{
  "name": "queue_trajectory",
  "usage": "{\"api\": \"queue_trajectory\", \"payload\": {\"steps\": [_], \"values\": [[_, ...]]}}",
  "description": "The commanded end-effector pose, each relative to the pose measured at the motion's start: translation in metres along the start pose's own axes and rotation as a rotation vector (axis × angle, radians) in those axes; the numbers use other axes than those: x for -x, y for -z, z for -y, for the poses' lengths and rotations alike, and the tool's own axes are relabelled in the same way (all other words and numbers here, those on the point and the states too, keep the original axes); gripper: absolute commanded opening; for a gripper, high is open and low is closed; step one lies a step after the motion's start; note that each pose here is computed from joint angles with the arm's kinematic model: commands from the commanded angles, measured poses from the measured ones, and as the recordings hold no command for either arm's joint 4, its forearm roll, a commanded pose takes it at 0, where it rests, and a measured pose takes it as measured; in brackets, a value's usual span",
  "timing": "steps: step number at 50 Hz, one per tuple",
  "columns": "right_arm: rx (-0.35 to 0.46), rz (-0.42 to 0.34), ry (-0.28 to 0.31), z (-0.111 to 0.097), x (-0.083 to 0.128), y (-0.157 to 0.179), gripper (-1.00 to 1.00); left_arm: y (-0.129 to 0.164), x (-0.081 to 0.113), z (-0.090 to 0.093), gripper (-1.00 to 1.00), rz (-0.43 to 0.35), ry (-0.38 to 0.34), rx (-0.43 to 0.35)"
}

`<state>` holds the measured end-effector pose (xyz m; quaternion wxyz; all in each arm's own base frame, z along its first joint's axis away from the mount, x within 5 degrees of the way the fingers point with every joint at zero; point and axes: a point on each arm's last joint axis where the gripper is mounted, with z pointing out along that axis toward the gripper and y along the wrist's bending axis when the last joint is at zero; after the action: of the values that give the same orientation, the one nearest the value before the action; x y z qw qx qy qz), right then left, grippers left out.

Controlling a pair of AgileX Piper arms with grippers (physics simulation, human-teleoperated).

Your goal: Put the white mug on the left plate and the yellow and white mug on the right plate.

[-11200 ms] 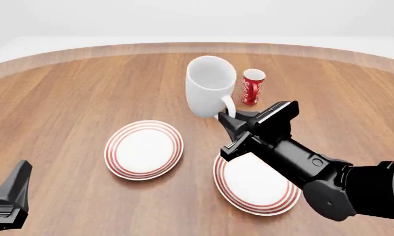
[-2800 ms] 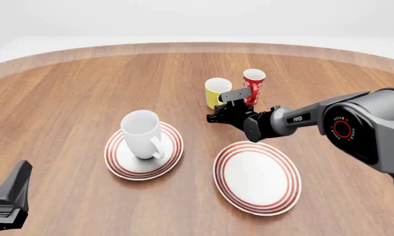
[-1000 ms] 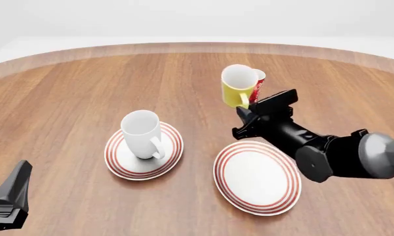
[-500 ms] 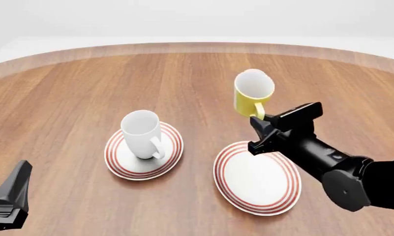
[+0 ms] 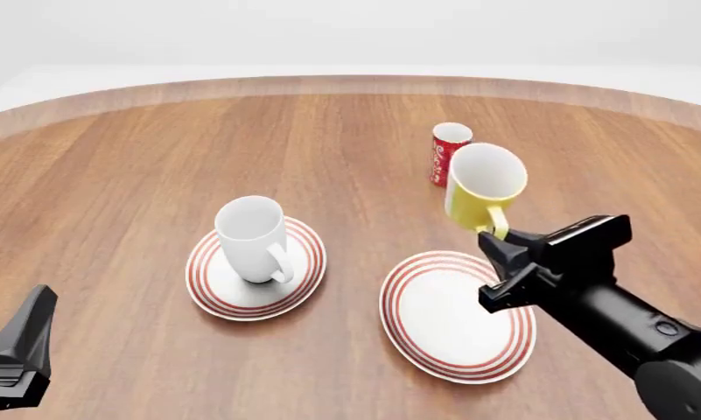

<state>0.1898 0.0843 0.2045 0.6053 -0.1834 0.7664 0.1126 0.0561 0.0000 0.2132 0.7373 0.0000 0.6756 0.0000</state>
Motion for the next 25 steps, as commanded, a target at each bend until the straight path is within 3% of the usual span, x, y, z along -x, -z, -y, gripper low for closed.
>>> {"api": "queue_trajectory", "payload": {"steps": [1,25], "values": [[-0.007,0.007,-0.006,0.001,-0.004,0.020,-1.00,0.000,0.000,0.000,1.00,0.000,0.000,0.000],[0.011,-0.014,-0.012,-0.003,-0.023,0.055,-1.00,0.000,0.000,0.000,1.00,0.000,0.000,0.000]]}}
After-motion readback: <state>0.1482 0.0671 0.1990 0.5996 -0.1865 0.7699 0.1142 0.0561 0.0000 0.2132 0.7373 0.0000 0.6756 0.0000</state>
